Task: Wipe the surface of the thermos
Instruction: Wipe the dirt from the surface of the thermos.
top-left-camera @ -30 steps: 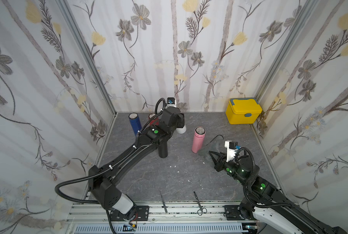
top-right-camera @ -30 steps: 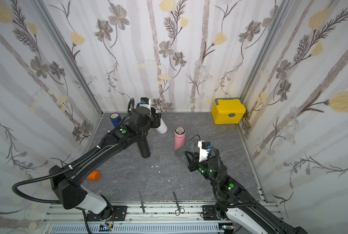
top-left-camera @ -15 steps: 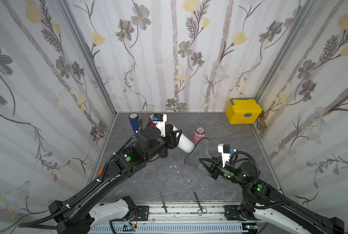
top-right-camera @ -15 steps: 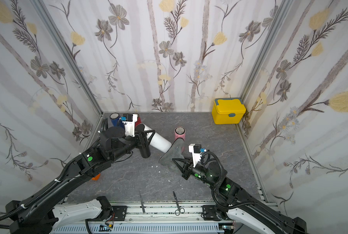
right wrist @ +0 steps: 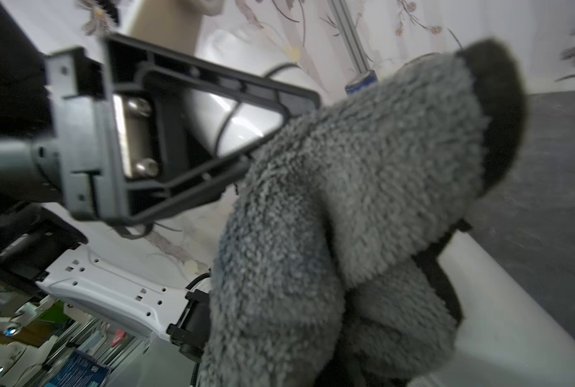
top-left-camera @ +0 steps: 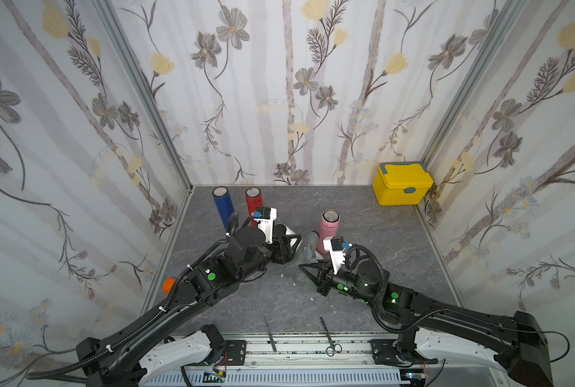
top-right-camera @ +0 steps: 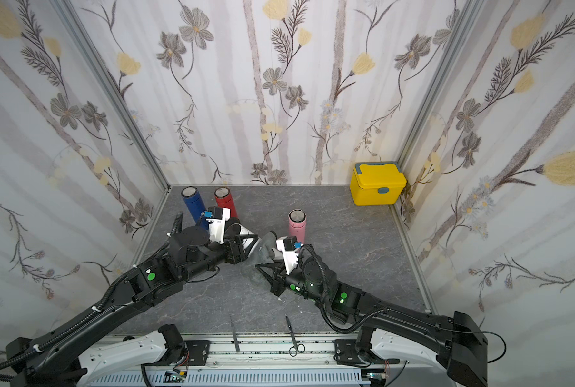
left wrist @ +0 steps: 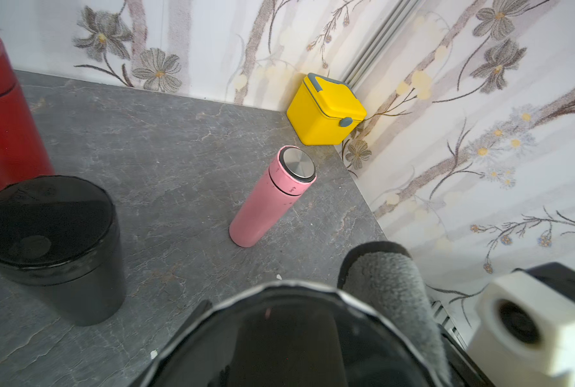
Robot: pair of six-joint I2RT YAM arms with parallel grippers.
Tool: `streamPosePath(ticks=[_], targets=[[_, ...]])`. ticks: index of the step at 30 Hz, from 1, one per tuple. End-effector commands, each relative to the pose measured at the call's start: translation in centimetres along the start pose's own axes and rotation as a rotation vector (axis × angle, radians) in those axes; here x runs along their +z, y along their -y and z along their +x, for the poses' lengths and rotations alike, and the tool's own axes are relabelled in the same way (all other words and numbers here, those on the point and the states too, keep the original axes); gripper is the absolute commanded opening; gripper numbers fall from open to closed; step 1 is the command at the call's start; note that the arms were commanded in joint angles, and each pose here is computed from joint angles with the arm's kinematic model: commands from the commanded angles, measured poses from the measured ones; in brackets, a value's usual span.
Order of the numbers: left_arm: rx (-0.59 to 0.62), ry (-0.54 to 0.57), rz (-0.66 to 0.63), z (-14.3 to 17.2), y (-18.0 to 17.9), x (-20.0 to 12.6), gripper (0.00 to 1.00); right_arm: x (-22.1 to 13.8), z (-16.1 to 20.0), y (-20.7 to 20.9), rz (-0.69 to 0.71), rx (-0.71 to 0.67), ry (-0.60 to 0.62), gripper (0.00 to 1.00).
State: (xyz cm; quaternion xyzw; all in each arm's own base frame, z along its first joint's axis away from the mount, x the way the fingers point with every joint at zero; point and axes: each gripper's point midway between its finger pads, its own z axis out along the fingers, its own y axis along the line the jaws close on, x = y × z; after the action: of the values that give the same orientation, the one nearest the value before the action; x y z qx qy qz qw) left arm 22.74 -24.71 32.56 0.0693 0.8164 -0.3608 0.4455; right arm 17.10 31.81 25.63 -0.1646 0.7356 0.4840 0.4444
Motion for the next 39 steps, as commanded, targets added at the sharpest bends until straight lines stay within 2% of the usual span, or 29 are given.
streamPosePath(ticks=[1, 5, 11, 13, 15, 17, 19, 22, 24, 26, 29, 31, 34, 36, 39], targets=[[-0.014, 0.042, 0.131, -1.4, 2.7, -1.2, 0.0, -1.7, 2.3, 6.5, 0.274, 0.077, 0.007, 0.0], [0.014, 0.01, 0.129, -0.6, 2.5, -1.1, 0.0, -3.0, 2.4, 6.3, 0.253, 0.085, 0.011, 0.0], [0.131, -0.103, 0.132, 2.6, 1.8, 0.2, 0.0, -2.8, -2.7, -3.4, -0.129, -0.051, 0.038, 0.0], [0.169, -0.119, 0.128, 3.5, 1.3, 0.5, 0.0, -2.6, -3.3, -6.0, -0.242, -0.07, 0.007, 0.0], [0.196, -0.116, 0.137, 3.9, 1.2, 0.5, 0.0, -1.9, -2.4, -6.4, -0.294, -0.054, -0.06, 0.0], [0.217, -0.096, 0.165, 4.0, 1.3, 0.2, 0.0, -1.1, 0.1, -4.5, -0.274, 0.013, -0.168, 0.0], [0.25, -0.072, 0.197, 4.2, 1.5, -0.2, 0.0, -0.8, 4.0, -1.3, -0.192, 0.099, -0.26, 0.0], [0.299, -0.055, 0.237, 4.6, 1.7, -0.6, 0.0, -1.9, 9.0, 3.2, -0.059, 0.183, -0.336, 0.0], [0.33, -0.058, 0.26, 5.1, 1.8, -0.6, 0.0, -2.8, 10.4, 5.7, 0.036, 0.207, -0.35, 0.0], [0.365, -0.079, 0.28, 5.8, 1.9, -0.4, 0.0, -3.3, 9.6, 6.0, 0.035, 0.205, -0.317, 0.0], [0.412, -0.117, 0.273, 7.1, 1.3, 0.5, 0.0, -3.4, 4.6, 4.6, -0.006, 0.156, -0.18, 0.0], [0.415, -0.137, 0.276, 7.5, 1.3, 1.0, 0.0, -3.4, 0.6, 3.8, 0.002, 0.112, -0.073, 0.0], [0.412, -0.141, 0.252, 7.9, 0.8, 2.0, 0.0, -2.9, -3.5, 2.0, -0.035, 0.083, 0.028, 0.0], [0.409, -0.144, 0.24, 8.2, 0.6, 2.5, 0.0, -2.1, -4.4, 1.5, -0.055, 0.079, 0.047, 0.0], [0.404, -0.122, 0.227, 8.2, 0.4, 2.8, 0.0, -0.4, -2.3, 2.7, -0.035, 0.096, -0.018, 0.0]])
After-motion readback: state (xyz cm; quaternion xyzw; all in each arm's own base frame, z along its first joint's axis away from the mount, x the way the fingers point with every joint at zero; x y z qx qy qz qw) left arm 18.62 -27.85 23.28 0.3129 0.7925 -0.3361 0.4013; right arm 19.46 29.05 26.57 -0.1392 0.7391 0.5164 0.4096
